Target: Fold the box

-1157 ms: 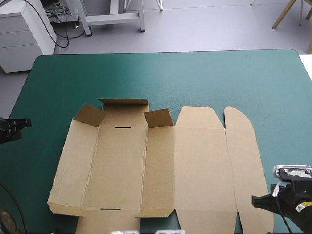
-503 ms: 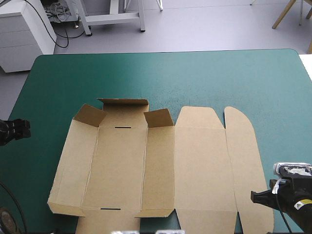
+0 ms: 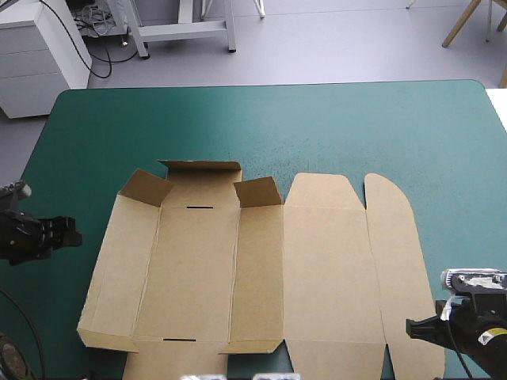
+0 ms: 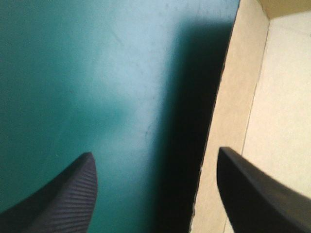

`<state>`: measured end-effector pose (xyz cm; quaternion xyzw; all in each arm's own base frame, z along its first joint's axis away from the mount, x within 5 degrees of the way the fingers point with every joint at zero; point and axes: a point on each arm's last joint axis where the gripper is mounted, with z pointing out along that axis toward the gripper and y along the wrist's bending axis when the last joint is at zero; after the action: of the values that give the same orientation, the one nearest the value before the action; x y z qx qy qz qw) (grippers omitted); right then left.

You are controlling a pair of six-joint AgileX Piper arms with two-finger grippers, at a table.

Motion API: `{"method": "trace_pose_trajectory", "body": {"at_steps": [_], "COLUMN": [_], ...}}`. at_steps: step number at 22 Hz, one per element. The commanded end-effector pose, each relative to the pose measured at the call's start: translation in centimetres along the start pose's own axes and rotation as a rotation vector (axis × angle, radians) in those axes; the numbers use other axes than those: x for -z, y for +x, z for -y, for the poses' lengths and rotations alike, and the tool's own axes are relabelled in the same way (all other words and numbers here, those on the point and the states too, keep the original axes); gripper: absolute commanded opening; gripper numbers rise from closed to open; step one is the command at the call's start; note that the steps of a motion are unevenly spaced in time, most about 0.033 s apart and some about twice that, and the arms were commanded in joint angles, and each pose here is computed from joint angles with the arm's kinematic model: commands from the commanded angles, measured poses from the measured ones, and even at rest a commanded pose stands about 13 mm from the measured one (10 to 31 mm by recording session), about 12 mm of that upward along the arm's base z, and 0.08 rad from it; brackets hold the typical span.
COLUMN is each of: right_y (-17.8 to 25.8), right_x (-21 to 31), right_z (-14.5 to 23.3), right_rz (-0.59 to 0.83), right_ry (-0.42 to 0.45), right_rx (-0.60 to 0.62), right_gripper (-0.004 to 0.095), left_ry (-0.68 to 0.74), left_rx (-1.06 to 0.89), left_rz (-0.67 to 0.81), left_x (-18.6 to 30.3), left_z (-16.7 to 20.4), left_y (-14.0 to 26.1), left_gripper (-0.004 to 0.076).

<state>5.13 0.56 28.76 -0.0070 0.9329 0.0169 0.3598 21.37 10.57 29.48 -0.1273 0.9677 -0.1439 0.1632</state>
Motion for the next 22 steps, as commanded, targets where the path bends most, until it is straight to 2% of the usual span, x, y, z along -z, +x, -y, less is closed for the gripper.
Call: {"method": "trace_pose_trajectory", "body": {"at_steps": [1,4,8,10,11,12,13,22], "right_y": [-1.0,-1.0,-1.0,-1.0,-1.0,-1.0,-1.0,-1.0], "right_x": [0.7,0.7,0.7,0.7,0.7,0.7,0.7,0.7], "right_z": [0.0,0.0,0.0,0.0,0.0,0.0,0.0,0.0], "right_rz": [0.06,0.06,0.06,0.06,0.06,0.06,0.06,0.06], "right_ry": [0.004,0.004,0.004,0.004,0.004,0.004,0.004,0.004], "right_rx": [0.013,0.013,0.013,0.013,0.013,0.013,0.013,0.013], "right_gripper": [-0.0019,-0.0019,-0.0019,-0.0019,-0.0019,-0.0019,-0.0019,-0.0019], "left_ry": [0.084,0.139,0.224,0.239,0.241,0.243,0.243,0.243], "left_rx": [-0.032,-0.054,-0.085,-0.1,-0.109,-0.108,-0.108,-0.111], "left_rz": [-0.066,-0.113,-0.182,-0.208,-0.209,-0.209,-0.209,-0.208], "left_x": [-0.7,-2.2,-4.5,-5.1,-5.2,-5.2,-5.2,-5.2], "left_z": [0.7,0.8,0.8,0.8,0.8,0.8,0.8,0.8], "left_y": [1.7,2.9,5.2,6.0,6.1,6.1,6.1,6.1], "left_gripper": [0.048,0.048,0.0404,0.0297,0.0195,0.0129,0.0005,-0.001]}}
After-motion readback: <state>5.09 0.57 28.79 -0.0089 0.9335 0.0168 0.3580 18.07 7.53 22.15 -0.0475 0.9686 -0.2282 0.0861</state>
